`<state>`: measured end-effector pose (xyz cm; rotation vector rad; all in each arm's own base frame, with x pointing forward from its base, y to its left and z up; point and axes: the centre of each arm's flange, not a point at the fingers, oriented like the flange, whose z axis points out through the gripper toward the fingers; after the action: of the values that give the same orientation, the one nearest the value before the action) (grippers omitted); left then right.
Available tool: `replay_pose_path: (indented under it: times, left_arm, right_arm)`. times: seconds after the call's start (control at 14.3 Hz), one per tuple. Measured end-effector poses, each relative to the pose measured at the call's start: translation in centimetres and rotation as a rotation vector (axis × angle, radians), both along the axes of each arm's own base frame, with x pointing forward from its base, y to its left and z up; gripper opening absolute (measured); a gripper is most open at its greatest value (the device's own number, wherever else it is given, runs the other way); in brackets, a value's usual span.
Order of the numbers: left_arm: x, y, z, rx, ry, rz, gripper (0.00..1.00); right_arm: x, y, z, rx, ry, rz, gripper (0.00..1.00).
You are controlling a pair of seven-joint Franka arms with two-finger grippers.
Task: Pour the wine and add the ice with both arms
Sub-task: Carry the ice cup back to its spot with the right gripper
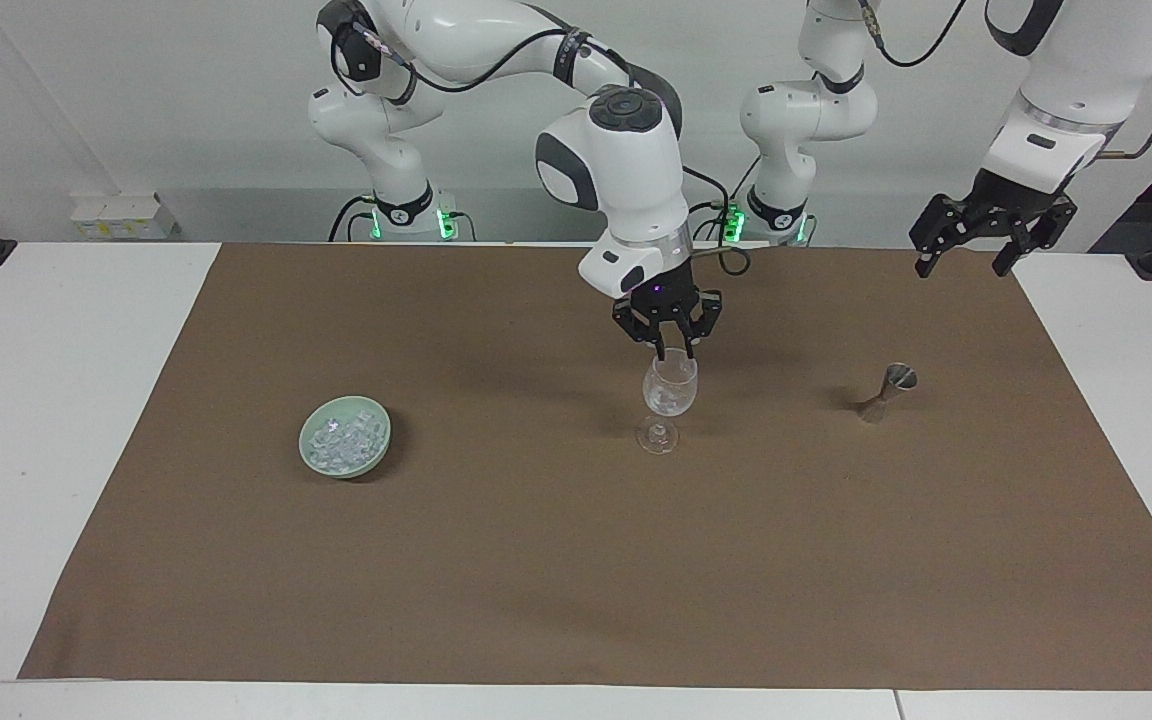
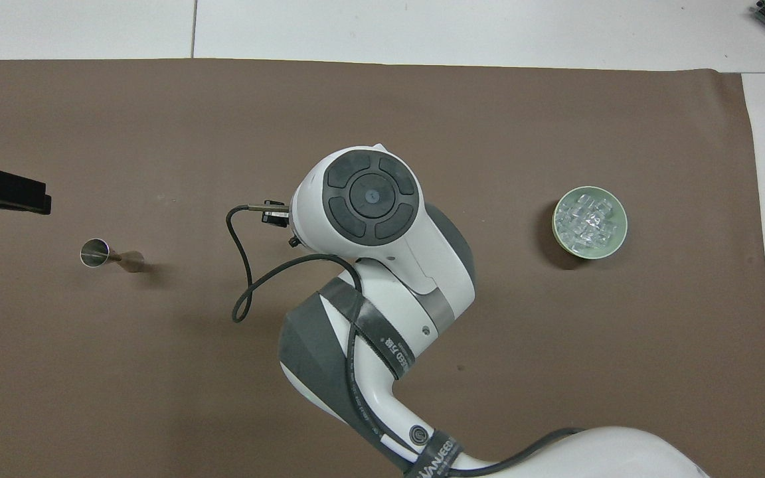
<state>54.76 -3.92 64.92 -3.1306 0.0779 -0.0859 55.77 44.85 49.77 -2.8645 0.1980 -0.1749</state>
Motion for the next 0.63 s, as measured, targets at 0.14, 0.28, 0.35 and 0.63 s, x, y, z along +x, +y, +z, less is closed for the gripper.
replay_pose_path:
  times: [0.14,0.28,0.35,0.63]
  left_arm:
    - [0.1,0.1,-0.2,0.0,0.003,0.002,1.0]
    - [0.2,0.4,-0.2,-0.001,0.004,0.008,1.0]
    - [0.2,0.6,-0.3,-0.001,0.006,0.01,1.0]
    - [0.4,0.9,-0.6,-0.001,0.01,0.016,1.0]
  right_arm:
    - [0.0,0.0,0.1,0.001,-0.003,-0.001,0.41]
    - [0.3,-0.5,0.6,0.002,-0.014,-0.008,0.44]
    - [0.5,-1.0,1.1,0.0,-0.024,-0.015,0.44]
    - [2.1,-6.3,3.9,-0.039,-0.055,-0.061,0.78]
